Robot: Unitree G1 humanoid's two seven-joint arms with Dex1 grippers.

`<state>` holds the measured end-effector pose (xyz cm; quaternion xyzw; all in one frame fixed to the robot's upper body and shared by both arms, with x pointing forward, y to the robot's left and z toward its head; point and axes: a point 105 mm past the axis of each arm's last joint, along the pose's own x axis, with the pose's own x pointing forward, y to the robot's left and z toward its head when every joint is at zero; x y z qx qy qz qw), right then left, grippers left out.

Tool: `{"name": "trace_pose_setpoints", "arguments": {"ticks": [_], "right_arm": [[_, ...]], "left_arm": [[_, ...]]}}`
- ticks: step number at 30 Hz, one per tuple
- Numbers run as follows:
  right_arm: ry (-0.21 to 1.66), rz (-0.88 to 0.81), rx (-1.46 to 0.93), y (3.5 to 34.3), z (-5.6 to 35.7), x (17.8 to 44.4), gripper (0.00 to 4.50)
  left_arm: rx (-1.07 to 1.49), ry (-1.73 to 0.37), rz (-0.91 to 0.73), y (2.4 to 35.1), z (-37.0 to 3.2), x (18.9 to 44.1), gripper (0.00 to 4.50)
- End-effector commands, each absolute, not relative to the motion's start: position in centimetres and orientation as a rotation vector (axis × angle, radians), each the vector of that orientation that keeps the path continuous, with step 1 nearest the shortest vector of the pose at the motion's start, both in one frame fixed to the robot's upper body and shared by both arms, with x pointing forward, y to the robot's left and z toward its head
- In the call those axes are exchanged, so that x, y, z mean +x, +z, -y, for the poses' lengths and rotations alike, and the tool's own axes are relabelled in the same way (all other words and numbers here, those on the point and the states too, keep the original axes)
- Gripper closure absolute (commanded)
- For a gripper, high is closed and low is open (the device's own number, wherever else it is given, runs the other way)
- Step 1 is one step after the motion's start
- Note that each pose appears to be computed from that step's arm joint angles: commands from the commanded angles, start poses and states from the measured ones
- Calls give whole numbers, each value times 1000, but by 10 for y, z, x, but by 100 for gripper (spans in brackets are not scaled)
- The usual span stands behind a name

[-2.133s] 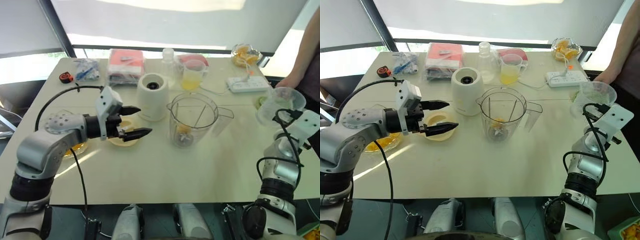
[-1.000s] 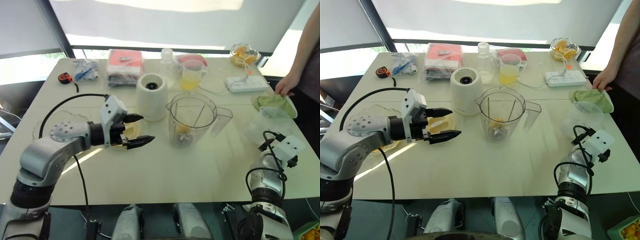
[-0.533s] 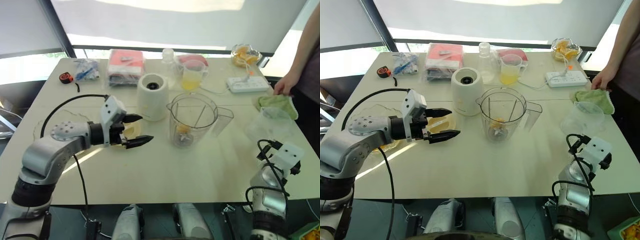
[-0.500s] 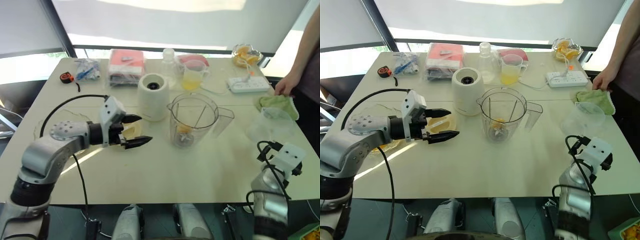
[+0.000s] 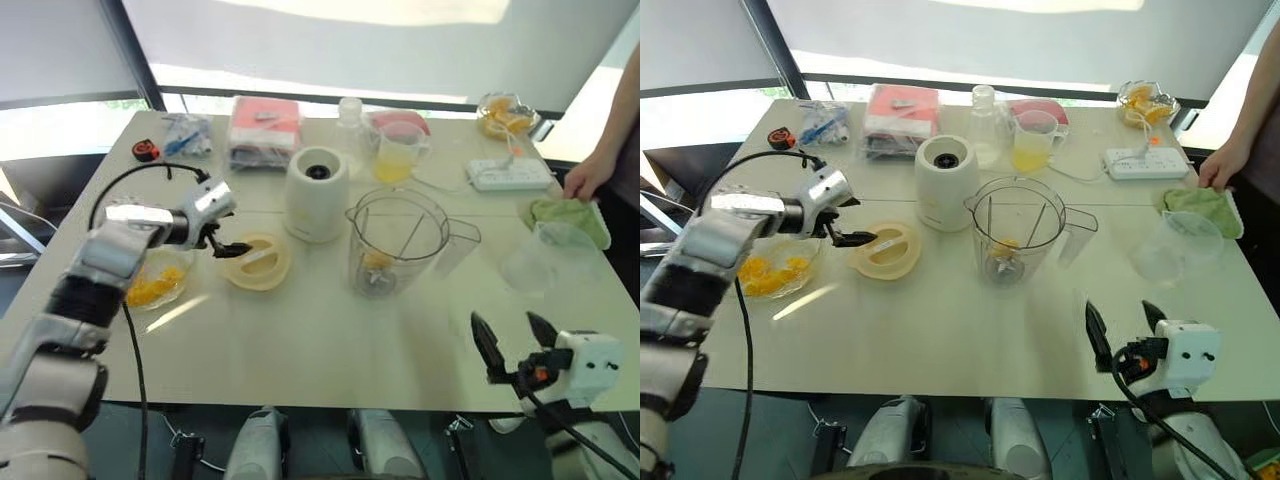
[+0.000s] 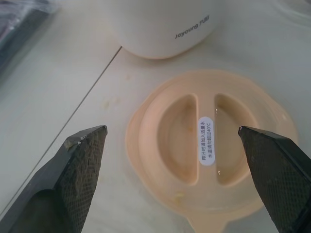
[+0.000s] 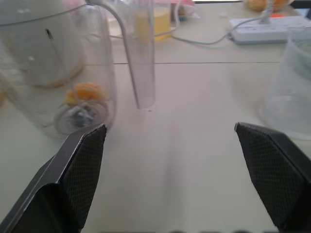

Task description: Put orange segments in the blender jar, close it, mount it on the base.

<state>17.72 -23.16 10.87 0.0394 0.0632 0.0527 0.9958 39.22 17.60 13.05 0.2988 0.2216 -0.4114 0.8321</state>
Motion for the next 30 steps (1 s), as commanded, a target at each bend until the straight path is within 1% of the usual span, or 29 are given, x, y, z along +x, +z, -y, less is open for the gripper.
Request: {"name": "trace_pose_setpoints", "arguments": {"ticks": [1, 5, 6, 9, 12, 15, 20, 25, 30], "right_arm": [[185, -130, 85, 117, 232, 171, 5], [251, -151, 119, 124, 234, 165, 5], [264, -162, 103, 124, 234, 165, 5], [338, -202, 20, 127, 234, 163, 5], [422, -227, -39, 136, 230, 162, 5], [493, -239, -71, 143, 217, 164, 5], [630, -300, -123, 146, 189, 163, 5], [718, -325, -216, 152, 176, 166, 5], [742, -334, -256, 156, 173, 170, 5]], "left_arm": [[720, -854, -539, 127, -182, 401, 0], [711, -892, -557, 123, -171, 407, 0], [705, -889, -559, 123, -169, 409, 0], [792, -898, -630, 113, -169, 411, 0], [806, -888, -663, 111, -169, 412, 0], [809, -891, -681, 109, -169, 412, 0], [817, -904, -713, 98, -166, 409, 0], [828, -896, -722, 88, -160, 409, 0], [829, -913, -720, 83, -153, 406, 0]]}}
